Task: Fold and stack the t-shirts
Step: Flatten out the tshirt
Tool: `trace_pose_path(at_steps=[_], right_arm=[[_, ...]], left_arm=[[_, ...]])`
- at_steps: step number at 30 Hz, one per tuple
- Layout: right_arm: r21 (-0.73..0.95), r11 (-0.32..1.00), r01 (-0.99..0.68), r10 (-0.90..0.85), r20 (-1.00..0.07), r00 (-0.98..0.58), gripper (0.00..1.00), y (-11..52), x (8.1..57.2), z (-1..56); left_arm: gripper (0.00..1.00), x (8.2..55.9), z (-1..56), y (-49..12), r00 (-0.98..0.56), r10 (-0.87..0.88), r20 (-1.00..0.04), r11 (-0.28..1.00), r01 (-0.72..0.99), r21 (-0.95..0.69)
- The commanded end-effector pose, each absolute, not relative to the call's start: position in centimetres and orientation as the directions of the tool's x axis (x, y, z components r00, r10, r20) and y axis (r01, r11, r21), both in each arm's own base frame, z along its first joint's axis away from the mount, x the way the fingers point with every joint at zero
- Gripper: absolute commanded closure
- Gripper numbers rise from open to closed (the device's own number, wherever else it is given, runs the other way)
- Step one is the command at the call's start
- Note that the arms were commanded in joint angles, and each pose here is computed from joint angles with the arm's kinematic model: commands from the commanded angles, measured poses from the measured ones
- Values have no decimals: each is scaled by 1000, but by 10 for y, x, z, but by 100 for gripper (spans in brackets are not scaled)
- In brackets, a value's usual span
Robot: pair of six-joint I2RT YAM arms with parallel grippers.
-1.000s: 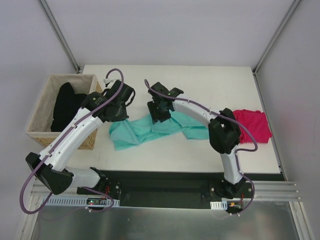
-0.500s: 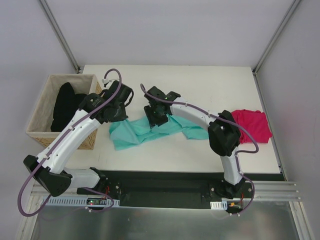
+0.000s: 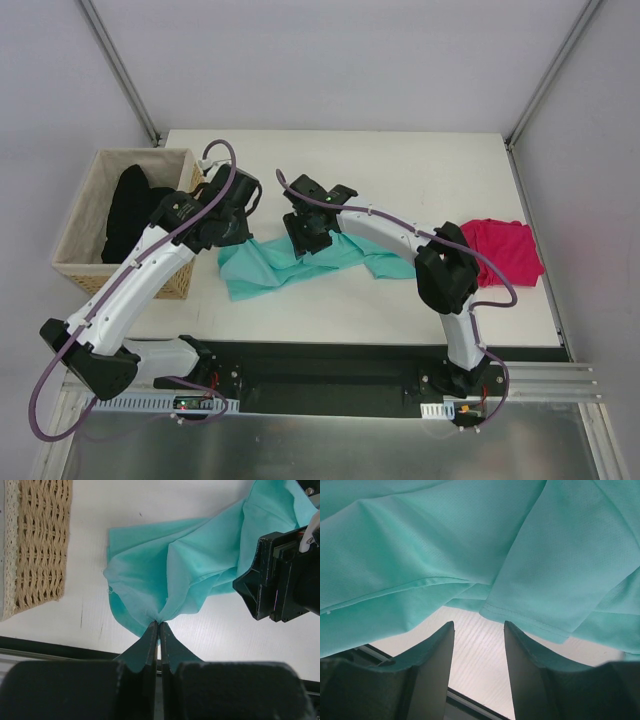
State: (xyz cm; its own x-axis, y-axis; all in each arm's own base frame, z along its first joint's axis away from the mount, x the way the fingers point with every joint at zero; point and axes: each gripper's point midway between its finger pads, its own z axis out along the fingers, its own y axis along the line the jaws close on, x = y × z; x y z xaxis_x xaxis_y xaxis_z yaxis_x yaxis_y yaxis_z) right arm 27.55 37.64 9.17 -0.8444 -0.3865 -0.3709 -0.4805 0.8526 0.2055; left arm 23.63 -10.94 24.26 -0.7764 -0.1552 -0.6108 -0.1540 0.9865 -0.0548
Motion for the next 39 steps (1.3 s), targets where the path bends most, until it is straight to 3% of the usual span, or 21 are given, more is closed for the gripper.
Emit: trace_pose_path(at_steps=[1,25,32,39], right_arm=[[216,858,-465,-375,-353,-857,53,381,272,90],[186,860,-474,-400,-330,-855,54,383,284,74],[157,871,-465,-401,-317,-859,61,374,283,71],[136,881,-453,-401,-292,-868,61,363,282,65]], left_arm=[[100,231,245,-102,-763,-180,-621,982,-175,-71],[100,230,246,-98,-759,-194,-621,979,-191,-73],[100,232,244,-100,-764,-197,-614,978,-195,-71],[100,232,243,-100,-767,-197,-611,978,-196,-70]])
